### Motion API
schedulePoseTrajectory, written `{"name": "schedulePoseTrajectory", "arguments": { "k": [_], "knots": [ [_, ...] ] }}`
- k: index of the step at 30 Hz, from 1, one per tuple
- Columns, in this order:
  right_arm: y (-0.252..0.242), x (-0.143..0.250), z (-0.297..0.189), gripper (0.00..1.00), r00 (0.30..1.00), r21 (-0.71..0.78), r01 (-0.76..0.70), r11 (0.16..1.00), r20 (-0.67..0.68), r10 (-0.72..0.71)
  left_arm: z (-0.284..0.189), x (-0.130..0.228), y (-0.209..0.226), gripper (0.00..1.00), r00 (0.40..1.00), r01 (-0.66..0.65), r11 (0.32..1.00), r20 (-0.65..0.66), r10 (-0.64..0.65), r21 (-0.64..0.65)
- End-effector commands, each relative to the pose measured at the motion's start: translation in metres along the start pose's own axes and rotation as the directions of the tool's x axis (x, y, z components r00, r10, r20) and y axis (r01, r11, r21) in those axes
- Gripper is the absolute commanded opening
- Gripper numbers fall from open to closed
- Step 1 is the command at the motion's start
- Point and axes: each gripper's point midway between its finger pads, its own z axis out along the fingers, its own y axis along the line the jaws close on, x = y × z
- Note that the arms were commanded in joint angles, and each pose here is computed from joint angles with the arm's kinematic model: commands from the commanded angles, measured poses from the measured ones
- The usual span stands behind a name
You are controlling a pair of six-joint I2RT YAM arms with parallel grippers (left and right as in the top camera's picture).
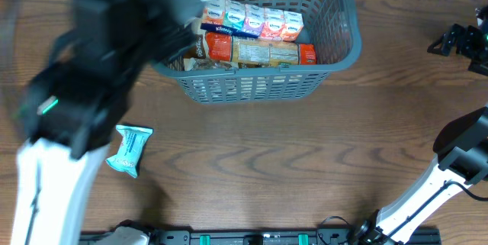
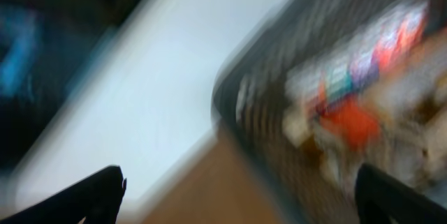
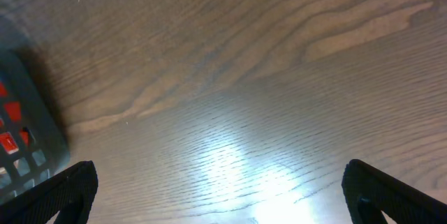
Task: Pack container
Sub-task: 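Move the left gripper down to the teal wipes packet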
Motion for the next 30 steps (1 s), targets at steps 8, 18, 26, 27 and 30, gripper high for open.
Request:
{"name": "schedulePoseTrajectory", "arguments": {
  "k": [8,18,26,27,30],
  "knots": [
    [0.003,0.001,-0.002,0.99,1.0,-0.013,-0.003,1.0,0.0,0.003,-0.077,0.162,0.011,0.95,0.702,0.472,0.83,-0.443,-0.558,-0.296],
    [0.003,0.002,-0.002,0.99,1.0,-0.014,-0.004,1.0,-0.002,0.004,-0.03,0.229,-0.039,0.98,0.545,0.552,0.799,-0.622,-0.562,-0.238],
    [0.006,0.0,-0.002,0.99,1.0,-0.031,-0.003,1.0,0.003,0.003,0.029,0.312,-0.116,0.99,0.394,0.589,0.784,-0.777,-0.491,-0.196],
    [0.006,0.0,-0.002,0.99,1.0,-0.031,-0.002,1.0,0.005,0.003,0.035,0.318,-0.126,0.99,0.383,0.605,0.776,-0.788,-0.482,-0.181],
    [0.006,-0.001,-0.002,0.99,1.0,-0.03,-0.001,1.0,0.009,0.002,0.048,0.336,-0.153,0.98,0.353,0.636,0.757,-0.816,-0.457,-0.149]
  ]
}}
